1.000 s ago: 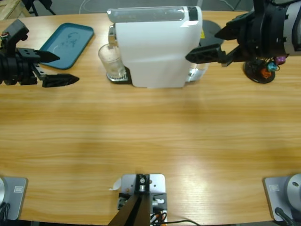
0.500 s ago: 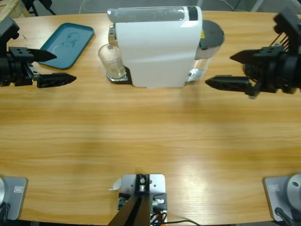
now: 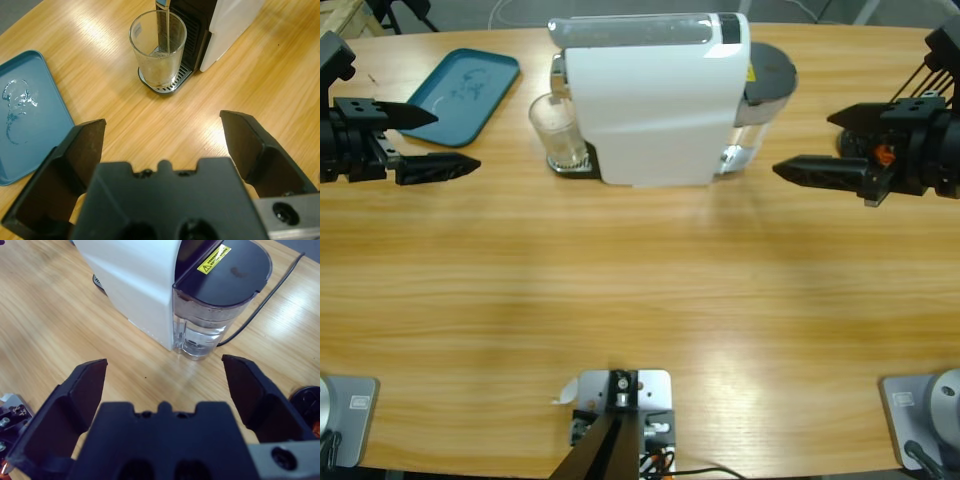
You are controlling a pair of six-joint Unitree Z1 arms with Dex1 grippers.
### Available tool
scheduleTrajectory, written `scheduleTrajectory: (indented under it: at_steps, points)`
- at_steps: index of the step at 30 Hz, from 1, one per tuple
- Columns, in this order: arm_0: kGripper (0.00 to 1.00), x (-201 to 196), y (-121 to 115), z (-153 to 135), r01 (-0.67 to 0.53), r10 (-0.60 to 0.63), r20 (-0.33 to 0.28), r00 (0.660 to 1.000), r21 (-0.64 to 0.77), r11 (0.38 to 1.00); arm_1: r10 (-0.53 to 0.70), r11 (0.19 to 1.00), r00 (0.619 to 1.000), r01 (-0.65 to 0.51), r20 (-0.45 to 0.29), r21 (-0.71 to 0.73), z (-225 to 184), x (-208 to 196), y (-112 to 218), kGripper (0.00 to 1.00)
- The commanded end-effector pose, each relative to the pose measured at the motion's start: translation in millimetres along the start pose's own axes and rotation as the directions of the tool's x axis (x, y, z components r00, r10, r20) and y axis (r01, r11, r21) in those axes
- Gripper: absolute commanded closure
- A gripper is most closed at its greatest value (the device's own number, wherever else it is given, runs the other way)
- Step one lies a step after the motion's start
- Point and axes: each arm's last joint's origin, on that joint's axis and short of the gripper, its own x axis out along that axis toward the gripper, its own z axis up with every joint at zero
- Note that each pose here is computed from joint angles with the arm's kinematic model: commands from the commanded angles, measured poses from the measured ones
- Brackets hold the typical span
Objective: Pour coffee
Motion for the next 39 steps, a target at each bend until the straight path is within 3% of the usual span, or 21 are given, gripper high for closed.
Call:
scheduleTrajectory:
  at_steps: [1, 12, 18, 39]
  points:
    - [0.000, -2.6, -4.7, -9.2, 0.014, -0.014, -0.018, 1.000, -0.009, 1.000, -0.023, 1.000, 0.999, 0.023, -0.030, 0.004, -13.6, -0.9, -1.9, 0.000]
    - [0.000, 1.0, -4.9, -9.5, 0.021, -0.021, -0.028, 0.999, -0.009, 1.000, -0.071, 0.997, 0.996, 0.071, -0.054, 0.011, -15.2, 4.2, -5.1, 0.000]
    - [0.000, -8.4, -8.7, -7.3, 0.020, -0.020, 0.008, 1.000, 0.006, 1.000, -0.083, 0.996, 0.995, 0.084, -0.055, 0.013, -15.2, 4.3, -5.7, 0.000]
    - [0.000, -9.9, -7.0, 1.5, 0.008, -0.009, 0.031, 0.999, 0.013, 1.000, -0.089, 0.996, 0.994, 0.090, -0.063, 0.016, -17.0, 6.5, -6.3, 0.000]
